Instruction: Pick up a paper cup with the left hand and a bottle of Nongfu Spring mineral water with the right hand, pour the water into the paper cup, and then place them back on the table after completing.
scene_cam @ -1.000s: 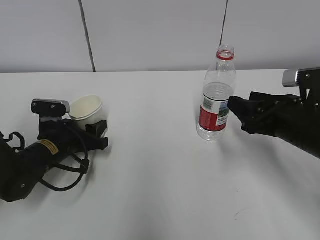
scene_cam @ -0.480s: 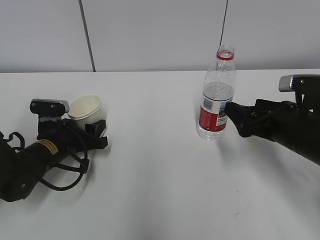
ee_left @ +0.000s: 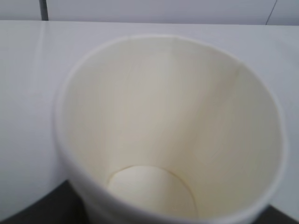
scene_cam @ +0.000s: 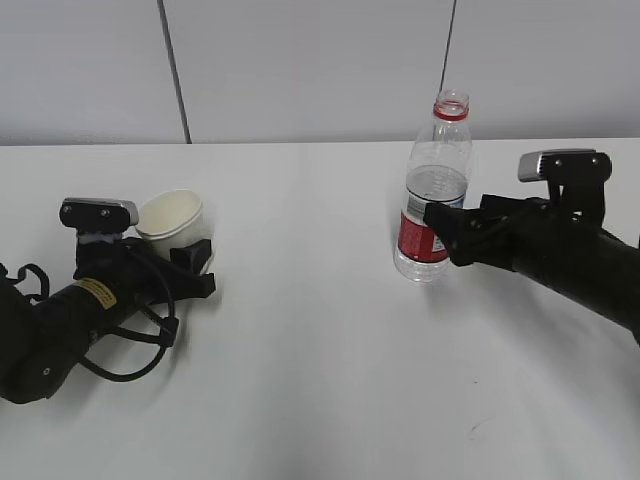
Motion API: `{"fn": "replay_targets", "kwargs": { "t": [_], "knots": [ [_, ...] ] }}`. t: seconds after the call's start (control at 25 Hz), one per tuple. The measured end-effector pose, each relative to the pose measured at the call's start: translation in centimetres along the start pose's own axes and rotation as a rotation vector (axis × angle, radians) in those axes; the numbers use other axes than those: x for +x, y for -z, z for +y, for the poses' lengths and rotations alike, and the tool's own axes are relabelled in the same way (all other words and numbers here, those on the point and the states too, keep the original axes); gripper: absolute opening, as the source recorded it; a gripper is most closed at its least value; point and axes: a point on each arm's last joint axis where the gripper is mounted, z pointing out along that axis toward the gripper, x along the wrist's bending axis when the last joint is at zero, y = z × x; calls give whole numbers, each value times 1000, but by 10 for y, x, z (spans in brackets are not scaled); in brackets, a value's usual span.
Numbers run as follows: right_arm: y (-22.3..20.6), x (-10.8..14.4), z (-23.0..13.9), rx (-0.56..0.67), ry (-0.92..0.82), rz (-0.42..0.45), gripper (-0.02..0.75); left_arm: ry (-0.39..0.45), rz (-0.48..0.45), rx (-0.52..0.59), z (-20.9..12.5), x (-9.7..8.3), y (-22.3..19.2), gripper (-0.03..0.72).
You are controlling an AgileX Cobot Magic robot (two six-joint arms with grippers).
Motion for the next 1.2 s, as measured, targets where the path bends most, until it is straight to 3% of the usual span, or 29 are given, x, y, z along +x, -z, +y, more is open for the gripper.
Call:
{"fn": "replay_targets", "kwargs": {
  "t": [0.84,1.04,1.2],
  "knots": [
    [-54,-10,-10,-6,90,95,655,0,0,-1,0,0,0,385],
    [-55,-10,-9,-8,99,96,580,-5,-12,1,0,-1,0,385],
    [-56,-9,-9,-10,106,102,498,-40,-87,14,-1,-8,0,385]
  ]
}}
